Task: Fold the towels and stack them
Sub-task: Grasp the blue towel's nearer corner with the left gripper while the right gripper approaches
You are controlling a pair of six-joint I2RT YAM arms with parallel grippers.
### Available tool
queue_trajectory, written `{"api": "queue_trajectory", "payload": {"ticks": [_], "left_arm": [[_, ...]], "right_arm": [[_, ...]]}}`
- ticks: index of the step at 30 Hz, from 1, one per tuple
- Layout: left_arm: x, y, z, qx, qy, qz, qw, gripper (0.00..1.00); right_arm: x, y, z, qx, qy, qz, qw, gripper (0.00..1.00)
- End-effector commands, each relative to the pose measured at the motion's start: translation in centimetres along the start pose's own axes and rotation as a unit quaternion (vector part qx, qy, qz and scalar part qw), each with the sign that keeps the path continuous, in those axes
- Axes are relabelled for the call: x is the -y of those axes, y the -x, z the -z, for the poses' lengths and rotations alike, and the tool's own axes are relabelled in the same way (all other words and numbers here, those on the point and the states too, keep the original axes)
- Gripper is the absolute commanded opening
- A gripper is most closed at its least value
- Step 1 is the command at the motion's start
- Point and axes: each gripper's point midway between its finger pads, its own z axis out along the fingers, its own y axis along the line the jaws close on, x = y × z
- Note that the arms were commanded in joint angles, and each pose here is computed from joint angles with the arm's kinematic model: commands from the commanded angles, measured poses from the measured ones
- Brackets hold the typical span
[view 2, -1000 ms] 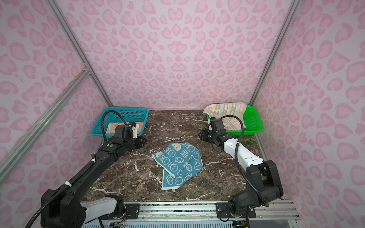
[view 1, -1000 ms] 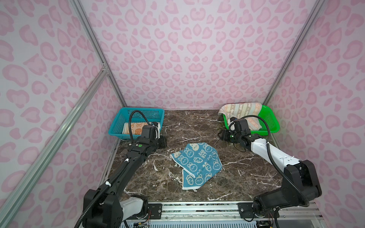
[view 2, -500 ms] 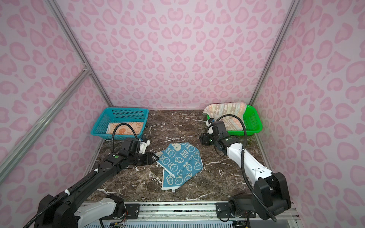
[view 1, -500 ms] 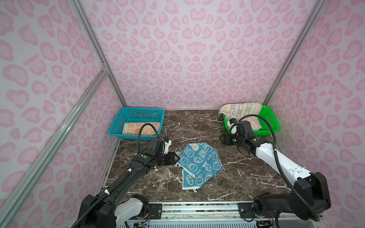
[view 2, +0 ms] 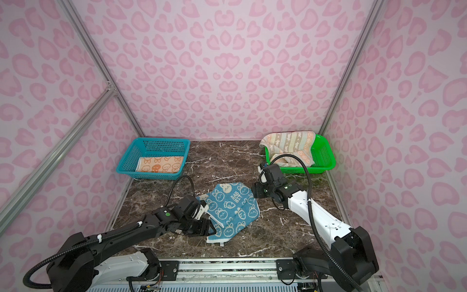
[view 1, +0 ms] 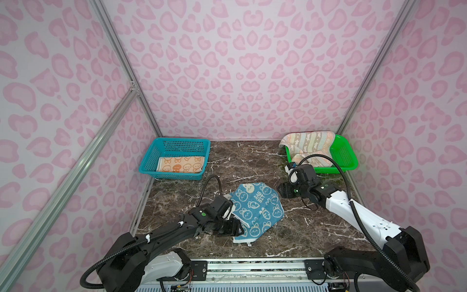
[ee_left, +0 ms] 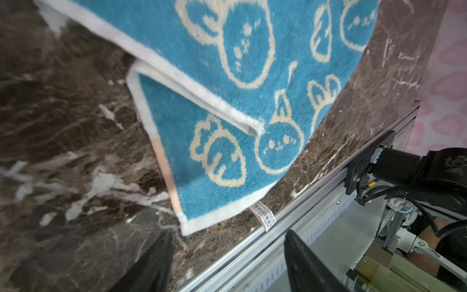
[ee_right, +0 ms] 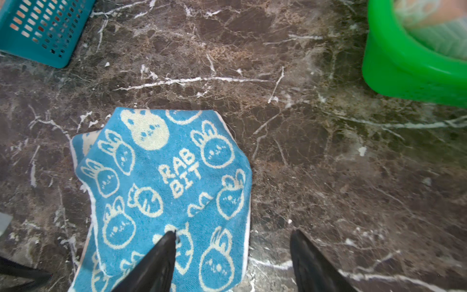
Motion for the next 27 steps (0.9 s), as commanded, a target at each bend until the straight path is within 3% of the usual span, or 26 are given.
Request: {"api": "queue_trajectory", "payload": {"ticks": [1,8,13,19,20,21,22,27], "left_arm": [[-1.3,-0.1,-0.8,-0.005,0.056,0.033,0.998,0.69],[-2.4,-0.5,-2.5,-0.034,0.137,0.044,0.989,0.62],[-2.4,-0.8,-3.5,-0.057,0.151,0.047,0.986,0.52],[-4.0,-2.2,-3.8,-0.08,0.174,0.058,0.98,0.32],[-4.1,-2.1,-3.8,-0.081,0.176,0.057,0.979,0.26],[-4.1,-2.1,-3.9,-0.08,0.178,0.058,0.979,0.08],[-4.2,-2.0,-3.9,-0.079,0.183,0.06,0.978,0.04],[-3.1,-0.6,-4.0,-0.06,0.171,0.057,0.982,0.04]], "right_arm": [[0.6,-0.5,0.5,0.013,-0.019,0.0,1.0,0.76],[1.5,-0.9,2.0,0.042,-0.034,-0.009,0.999,0.75],[2.1,-1.1,2.1,0.053,-0.047,-0.015,0.997,0.74],[2.7,-1.5,1.8,0.046,-0.056,-0.021,0.997,0.73],[2.7,-1.6,1.7,0.043,-0.057,-0.02,0.997,0.73],[2.8,-1.7,1.6,0.041,-0.058,-0.02,0.997,0.73],[2.9,-1.7,1.5,0.039,-0.059,-0.022,0.997,0.72],[2.9,-2.0,1.2,0.03,-0.058,-0.019,0.998,0.72]]}}
